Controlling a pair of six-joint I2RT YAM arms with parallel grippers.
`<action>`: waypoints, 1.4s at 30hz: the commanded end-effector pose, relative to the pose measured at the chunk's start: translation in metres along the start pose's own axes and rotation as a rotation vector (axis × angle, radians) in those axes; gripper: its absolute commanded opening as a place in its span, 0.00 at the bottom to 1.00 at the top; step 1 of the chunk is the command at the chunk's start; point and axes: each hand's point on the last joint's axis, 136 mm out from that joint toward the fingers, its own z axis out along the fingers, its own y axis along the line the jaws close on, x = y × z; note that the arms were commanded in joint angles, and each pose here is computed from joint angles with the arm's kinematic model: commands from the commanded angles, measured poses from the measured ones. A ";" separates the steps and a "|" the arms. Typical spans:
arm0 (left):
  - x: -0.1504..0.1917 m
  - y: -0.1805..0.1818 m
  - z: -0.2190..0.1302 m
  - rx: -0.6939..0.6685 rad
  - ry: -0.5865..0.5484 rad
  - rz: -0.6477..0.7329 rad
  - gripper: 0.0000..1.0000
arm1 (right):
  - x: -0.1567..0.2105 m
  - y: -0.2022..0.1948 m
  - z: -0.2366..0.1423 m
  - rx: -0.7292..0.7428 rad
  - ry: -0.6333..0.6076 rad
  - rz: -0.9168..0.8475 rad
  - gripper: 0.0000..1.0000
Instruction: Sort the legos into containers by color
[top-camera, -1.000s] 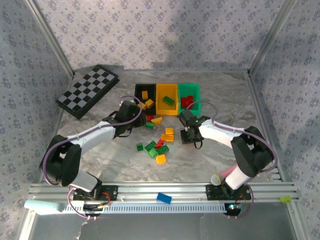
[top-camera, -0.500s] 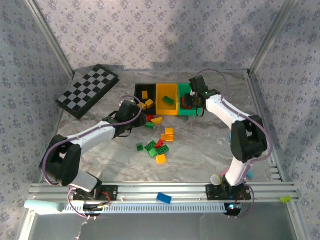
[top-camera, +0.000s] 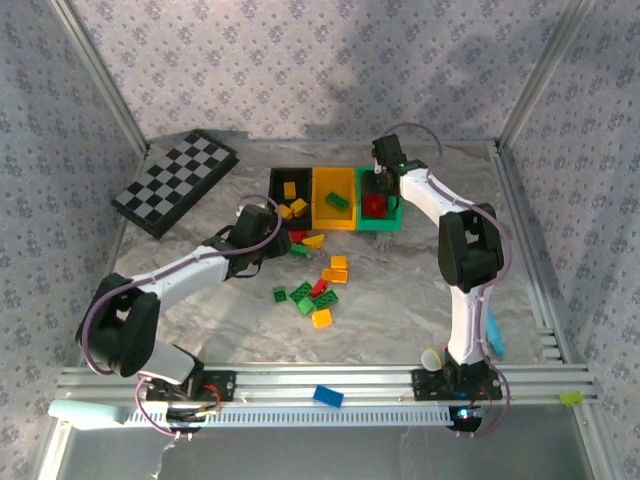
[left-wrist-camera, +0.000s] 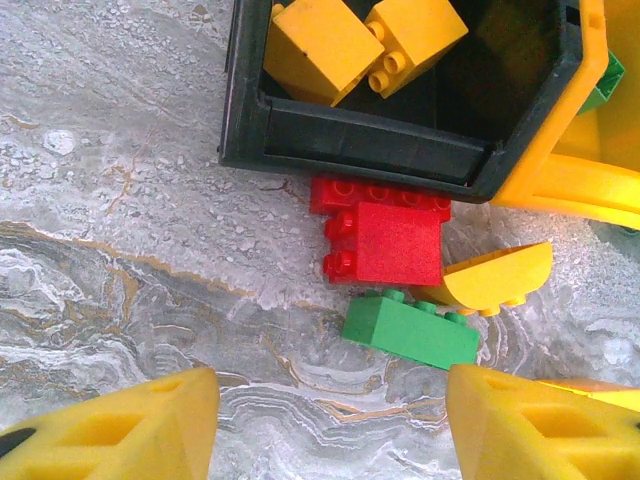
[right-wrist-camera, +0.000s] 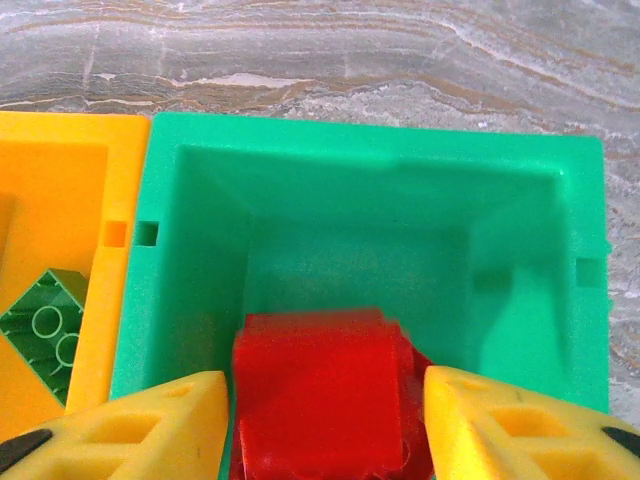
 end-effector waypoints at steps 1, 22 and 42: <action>-0.007 0.001 -0.007 -0.003 -0.024 -0.015 0.62 | -0.004 0.002 -0.011 0.000 -0.002 -0.025 0.59; -0.005 -0.001 -0.003 0.009 -0.016 -0.009 0.62 | 0.137 0.086 -0.121 -0.215 0.121 -0.207 0.56; 0.000 0.001 0.000 0.008 -0.014 -0.018 0.62 | 0.256 0.173 -0.115 -0.356 0.385 -0.256 0.55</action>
